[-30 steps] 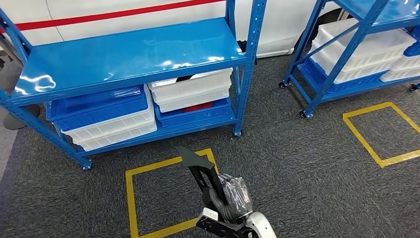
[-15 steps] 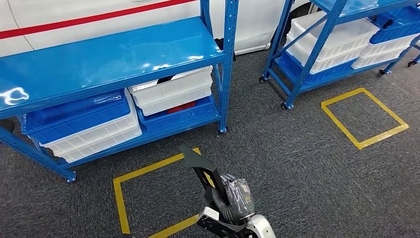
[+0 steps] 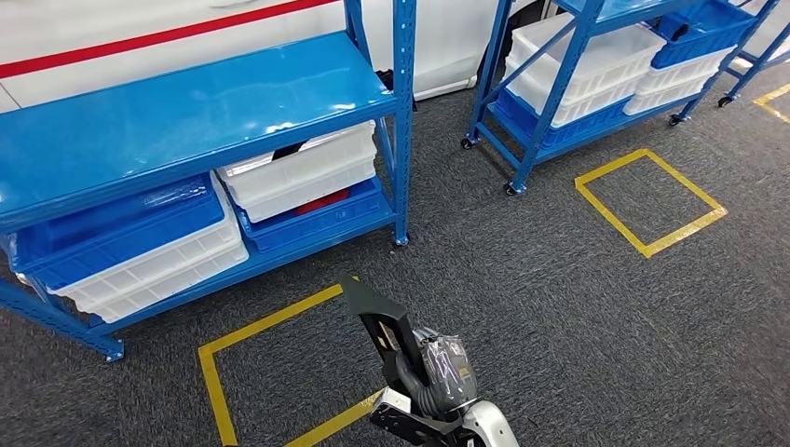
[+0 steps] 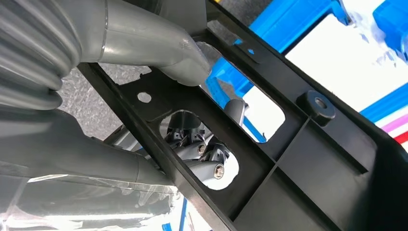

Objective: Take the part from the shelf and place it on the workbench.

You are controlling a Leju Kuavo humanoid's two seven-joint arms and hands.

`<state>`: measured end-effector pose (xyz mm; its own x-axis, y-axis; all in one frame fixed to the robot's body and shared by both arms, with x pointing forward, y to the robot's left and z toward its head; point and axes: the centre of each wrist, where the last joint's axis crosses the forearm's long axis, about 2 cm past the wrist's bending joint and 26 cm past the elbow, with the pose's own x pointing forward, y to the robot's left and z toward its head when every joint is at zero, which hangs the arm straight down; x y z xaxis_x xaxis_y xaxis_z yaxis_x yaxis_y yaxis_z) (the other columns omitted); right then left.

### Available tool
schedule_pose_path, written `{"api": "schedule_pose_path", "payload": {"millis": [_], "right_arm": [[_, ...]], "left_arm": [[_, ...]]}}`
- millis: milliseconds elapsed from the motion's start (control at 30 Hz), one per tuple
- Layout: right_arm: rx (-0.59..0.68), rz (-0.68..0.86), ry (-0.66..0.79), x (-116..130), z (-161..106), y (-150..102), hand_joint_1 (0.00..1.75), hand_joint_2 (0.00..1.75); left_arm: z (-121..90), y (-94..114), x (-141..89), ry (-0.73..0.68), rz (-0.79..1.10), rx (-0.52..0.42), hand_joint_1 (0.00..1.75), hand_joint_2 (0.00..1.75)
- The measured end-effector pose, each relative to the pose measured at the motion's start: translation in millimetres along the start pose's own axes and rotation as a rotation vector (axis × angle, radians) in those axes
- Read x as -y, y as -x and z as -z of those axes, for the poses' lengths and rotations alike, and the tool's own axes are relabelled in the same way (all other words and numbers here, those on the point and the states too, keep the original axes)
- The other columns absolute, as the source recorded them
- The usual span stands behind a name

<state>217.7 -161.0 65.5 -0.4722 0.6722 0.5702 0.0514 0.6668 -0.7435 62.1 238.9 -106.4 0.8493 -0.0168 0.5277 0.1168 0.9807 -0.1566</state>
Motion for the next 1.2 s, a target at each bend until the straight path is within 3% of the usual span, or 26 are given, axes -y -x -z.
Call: {"api": "schedule_pose_path", "payload": {"millis": [1200], "right_arm": [[-0.074,0.033,0.082,-2,-6,6,1.75,1.75]], "left_arm": [[-1,1,-3,-0.004,0.021,-0.006,0.00,1.75]]}}
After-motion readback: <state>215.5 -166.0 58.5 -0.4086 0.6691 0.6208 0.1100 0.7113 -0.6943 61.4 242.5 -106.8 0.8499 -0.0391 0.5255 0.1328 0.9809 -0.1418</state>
